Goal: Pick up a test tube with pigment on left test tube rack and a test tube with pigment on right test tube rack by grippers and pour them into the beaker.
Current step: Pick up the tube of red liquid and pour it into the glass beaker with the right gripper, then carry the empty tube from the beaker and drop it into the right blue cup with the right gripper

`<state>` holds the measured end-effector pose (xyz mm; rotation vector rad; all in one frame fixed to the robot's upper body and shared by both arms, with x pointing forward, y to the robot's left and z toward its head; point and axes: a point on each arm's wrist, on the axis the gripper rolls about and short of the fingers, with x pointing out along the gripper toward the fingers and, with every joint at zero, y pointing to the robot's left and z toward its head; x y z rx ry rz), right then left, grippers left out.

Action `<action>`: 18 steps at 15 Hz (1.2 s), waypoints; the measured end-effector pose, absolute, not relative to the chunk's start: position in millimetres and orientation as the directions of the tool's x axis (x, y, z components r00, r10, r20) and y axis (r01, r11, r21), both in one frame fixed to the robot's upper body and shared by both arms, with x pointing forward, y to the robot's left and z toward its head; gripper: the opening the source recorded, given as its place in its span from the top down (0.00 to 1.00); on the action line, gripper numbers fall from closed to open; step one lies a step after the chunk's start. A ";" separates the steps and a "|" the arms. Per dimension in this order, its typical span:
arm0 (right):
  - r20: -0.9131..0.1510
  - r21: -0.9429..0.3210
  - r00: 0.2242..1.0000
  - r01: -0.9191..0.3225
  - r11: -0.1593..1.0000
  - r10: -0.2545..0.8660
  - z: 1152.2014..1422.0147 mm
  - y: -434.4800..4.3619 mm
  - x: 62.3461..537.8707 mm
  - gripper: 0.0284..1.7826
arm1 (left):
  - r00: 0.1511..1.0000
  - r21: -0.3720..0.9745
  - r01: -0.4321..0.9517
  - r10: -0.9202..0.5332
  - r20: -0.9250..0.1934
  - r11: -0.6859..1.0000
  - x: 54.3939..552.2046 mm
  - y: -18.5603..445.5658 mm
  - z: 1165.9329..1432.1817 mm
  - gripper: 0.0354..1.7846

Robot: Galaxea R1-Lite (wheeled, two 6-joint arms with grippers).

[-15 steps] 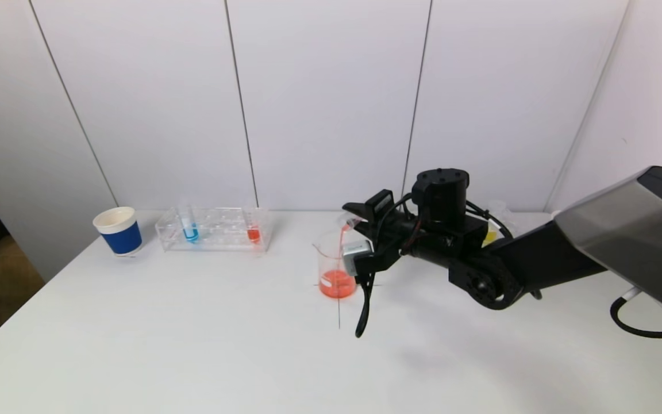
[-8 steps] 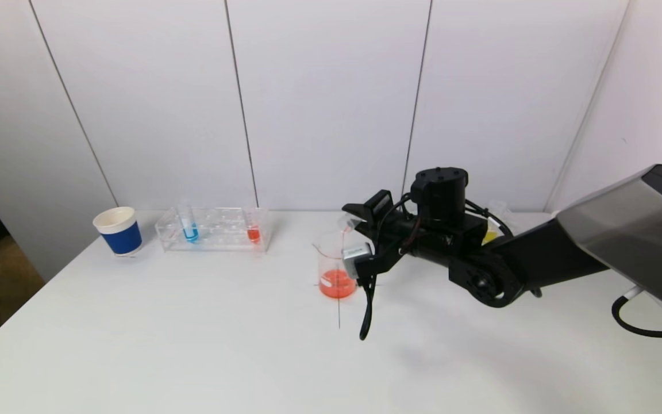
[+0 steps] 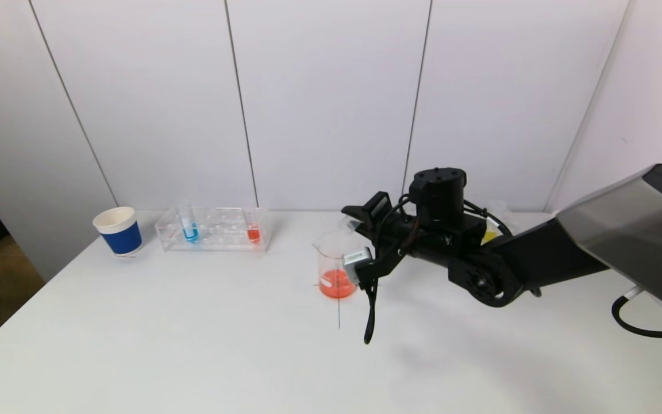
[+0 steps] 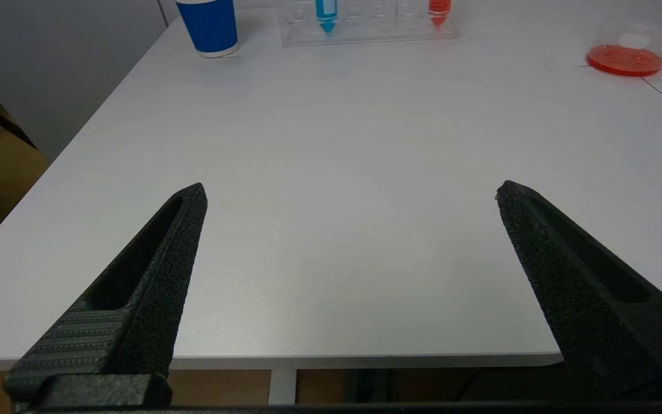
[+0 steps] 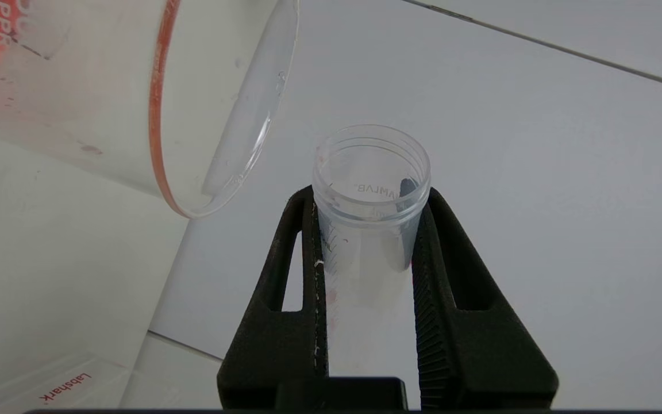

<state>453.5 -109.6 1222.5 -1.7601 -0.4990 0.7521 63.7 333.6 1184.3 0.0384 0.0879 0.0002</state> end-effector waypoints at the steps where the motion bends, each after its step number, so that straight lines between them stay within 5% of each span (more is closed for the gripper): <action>1: -0.241 -0.950 0.711 -0.034 -0.310 0.660 1222.6 -108.8 453.0 0.74 | 0.996 0.038 0.000 0.003 -0.088 0.999 63.7 333.6 1184.2 0.01; 12: -0.235 -0.954 0.717 -0.041 -0.297 0.657 1227.8 -106.4 449.3 0.74 | 0.996 0.038 0.002 0.001 -0.088 0.999 63.7 333.5 1184.2 0.01; 18: -0.169 -0.982 0.760 -0.183 -0.042 0.627 1251.2 -103.4 440.5 0.74 | 0.996 0.038 0.002 0.002 -0.087 0.999 63.7 333.5 1184.3 0.01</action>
